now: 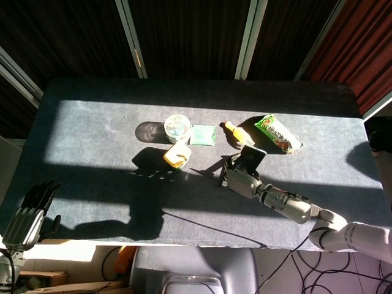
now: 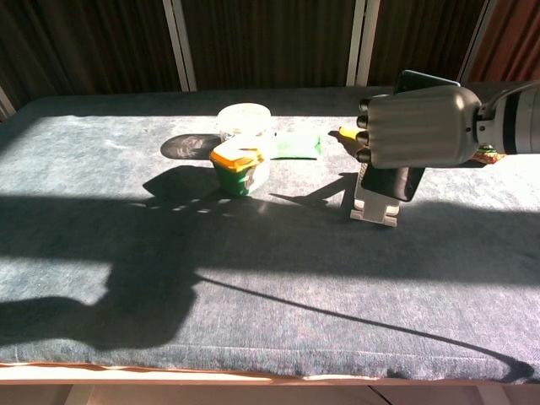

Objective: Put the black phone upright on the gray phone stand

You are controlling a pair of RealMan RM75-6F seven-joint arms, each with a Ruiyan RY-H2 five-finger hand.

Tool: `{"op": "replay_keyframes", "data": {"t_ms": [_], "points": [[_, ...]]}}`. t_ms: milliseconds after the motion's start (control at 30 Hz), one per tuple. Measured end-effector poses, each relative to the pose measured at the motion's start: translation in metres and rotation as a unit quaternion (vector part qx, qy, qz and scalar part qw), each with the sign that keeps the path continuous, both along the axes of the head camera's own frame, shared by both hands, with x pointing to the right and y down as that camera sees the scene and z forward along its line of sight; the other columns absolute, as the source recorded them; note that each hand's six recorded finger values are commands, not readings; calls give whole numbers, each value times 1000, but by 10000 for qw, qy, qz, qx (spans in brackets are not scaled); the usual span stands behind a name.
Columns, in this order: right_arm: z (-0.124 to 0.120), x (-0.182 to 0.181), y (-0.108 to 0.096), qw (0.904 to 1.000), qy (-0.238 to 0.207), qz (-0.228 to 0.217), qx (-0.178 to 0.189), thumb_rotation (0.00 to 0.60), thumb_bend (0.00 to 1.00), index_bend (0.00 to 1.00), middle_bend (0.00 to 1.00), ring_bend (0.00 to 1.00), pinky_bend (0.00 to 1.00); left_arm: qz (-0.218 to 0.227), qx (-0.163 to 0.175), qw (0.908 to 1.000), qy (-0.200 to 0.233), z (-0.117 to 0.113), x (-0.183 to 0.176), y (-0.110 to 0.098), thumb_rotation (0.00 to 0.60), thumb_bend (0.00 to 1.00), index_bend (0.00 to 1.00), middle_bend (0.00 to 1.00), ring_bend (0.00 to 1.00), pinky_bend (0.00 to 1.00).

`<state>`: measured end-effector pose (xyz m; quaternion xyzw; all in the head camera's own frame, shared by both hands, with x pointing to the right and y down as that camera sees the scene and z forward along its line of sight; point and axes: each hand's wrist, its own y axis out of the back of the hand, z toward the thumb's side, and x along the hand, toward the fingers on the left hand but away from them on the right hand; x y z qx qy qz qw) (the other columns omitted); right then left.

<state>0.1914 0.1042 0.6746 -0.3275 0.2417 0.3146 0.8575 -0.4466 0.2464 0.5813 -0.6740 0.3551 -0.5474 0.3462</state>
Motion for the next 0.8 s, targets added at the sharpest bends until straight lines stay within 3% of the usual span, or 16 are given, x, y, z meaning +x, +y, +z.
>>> {"op": "replay_keyframes", "data": {"t_ms": [800], "points": [[22, -6, 11, 9998, 35, 58, -189, 600, 431, 951, 711, 613, 576, -25, 8, 10000, 50, -2, -1, 0, 600, 459, 0, 0, 0, 72]]}}
